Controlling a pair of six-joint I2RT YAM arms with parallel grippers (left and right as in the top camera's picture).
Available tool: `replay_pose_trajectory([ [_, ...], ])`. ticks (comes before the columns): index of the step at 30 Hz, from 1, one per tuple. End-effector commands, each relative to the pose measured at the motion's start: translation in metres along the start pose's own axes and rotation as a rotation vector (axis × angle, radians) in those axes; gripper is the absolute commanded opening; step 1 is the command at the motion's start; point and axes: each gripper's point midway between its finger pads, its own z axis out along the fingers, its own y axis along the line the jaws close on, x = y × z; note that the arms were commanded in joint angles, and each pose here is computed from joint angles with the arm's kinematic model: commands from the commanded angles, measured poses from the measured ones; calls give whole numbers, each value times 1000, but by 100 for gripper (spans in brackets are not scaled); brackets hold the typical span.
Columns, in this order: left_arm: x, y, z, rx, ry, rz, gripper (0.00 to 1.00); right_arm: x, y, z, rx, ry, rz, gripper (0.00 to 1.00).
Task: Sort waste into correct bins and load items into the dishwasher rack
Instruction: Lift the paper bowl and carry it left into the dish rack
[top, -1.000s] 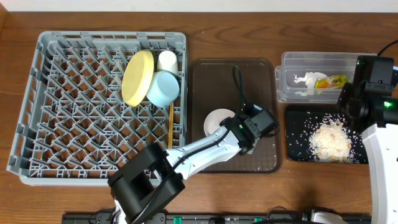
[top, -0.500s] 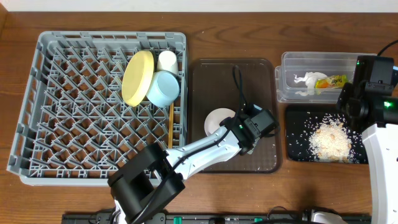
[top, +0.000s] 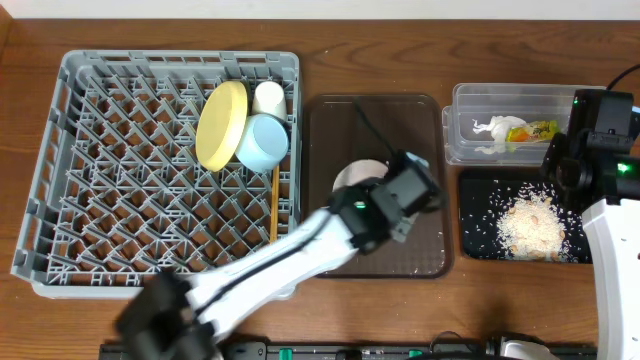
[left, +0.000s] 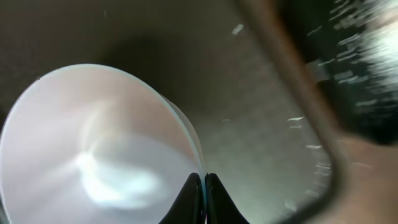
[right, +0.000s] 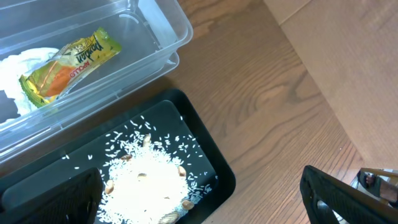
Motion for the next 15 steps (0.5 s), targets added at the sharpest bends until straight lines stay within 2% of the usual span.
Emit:
replay_pose_trajectory([
  [1, -18, -7, -44, 202, -28, -55, 6, -3, -10, -3, 27, -15, 18, 99],
  [5, -32, 7, -92, 423, -38, -158, 6, -3, -10, -3, 27, -15, 18, 99],
  [9, -40, 52, -121, 492, -58, -294, 6, -3, -10, -3, 27, -15, 18, 99],
  [11, -41, 68, -134, 576, -48, -369, 6, -3, -10, -3, 27, -15, 18, 99],
  [15, -45, 79, -171, 892, -54, -425, 6, -3, -10, -3, 27, -15, 18, 99],
])
